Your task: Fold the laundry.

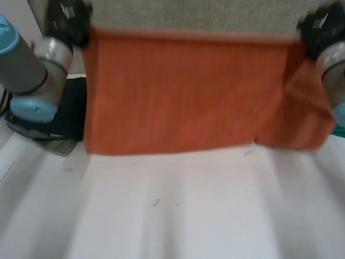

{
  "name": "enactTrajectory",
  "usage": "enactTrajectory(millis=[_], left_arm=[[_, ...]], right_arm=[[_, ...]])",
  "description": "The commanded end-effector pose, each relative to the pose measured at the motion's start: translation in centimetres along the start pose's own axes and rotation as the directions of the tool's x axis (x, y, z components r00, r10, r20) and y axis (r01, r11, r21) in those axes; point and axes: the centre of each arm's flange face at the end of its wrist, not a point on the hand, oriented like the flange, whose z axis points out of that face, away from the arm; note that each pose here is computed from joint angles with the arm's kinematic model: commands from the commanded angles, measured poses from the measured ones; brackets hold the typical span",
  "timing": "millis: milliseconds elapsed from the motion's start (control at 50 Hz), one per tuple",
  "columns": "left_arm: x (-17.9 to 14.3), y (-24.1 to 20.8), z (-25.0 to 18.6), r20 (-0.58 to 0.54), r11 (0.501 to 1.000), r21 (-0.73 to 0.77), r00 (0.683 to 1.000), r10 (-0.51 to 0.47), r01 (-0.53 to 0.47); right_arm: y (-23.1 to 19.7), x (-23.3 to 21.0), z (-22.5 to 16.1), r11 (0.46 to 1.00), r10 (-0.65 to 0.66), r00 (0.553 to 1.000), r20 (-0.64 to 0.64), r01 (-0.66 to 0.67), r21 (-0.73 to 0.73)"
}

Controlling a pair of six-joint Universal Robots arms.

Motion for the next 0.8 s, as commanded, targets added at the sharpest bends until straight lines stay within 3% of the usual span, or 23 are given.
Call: enactTrajectory(millis=[20, 160, 260, 340, 380, 420, 540, 600, 680, 800], left_arm=[[-4.2, -5.8, 2.7, 0.227, 0.918, 0.398, 0.969, -0.102, 0.003], [-2.6, -2.5, 0.4, 0.163, 0.973, 0.221, 0.981, -0.103, 0.065], [0.2, 2.1, -3.7, 0.076, 0.992, 0.005, 0.989, -0.124, 0.124], [2.5, 5.3, -7.5, 0.011, 0.98, -0.145, 0.991, -0.137, 0.137], [3.6, 6.8, -10.1, -0.024, 0.963, -0.23, 0.988, -0.151, 0.141], [4.0, 7.2, -11.0, -0.037, 0.956, -0.259, 0.987, -0.156, 0.141], [3.4, 7.2, -13.0, -0.046, 0.945, -0.298, 0.986, -0.158, 0.137], [2.9, 6.4, -13.2, -0.043, 0.949, -0.284, 0.987, -0.155, 0.136], [2.1, 5.7, -12.9, -0.026, 0.955, -0.266, 0.989, -0.148, 0.136], [1.8, 5.2, -13.0, -0.02, 0.956, -0.26, 0.989, -0.145, 0.135]], right_arm=[[-4.3, 4.2, 1.8, 0.942, 0.118, 0.953, -0.278, -0.02, 0.335], [-2.2, 1.5, 0.8, 0.967, 0.095, 0.985, -0.147, -0.056, 0.249], [1.4, -2.6, -1.6, 0.991, 0.096, 0.992, 0.079, -0.103, 0.084], [4.2, -6.0, -4.1, 0.989, 0.147, 0.958, 0.245, -0.14, -0.045], [7.2, -9.4, -6.8, 0.964, 0.235, 0.9, 0.368, -0.168, -0.206], [8.5, -10.3, -7.7, 0.944, 0.282, 0.874, 0.396, -0.178, -0.28], [11.8, -10.6, -8.7, 0.832, 0.468, 0.818, 0.336, -0.28, -0.478], [13.4, -9.4, -8.2, 0.725, 0.602, 0.773, 0.202, -0.423, -0.544], [14.7, -9.1, -8.2, 0.635, 0.68, 0.724, 0.116, -0.502, -0.588], [15.7, -8.6, -8.7, 0.571, 0.703, 0.707, 0.077, -0.495, -0.655]])
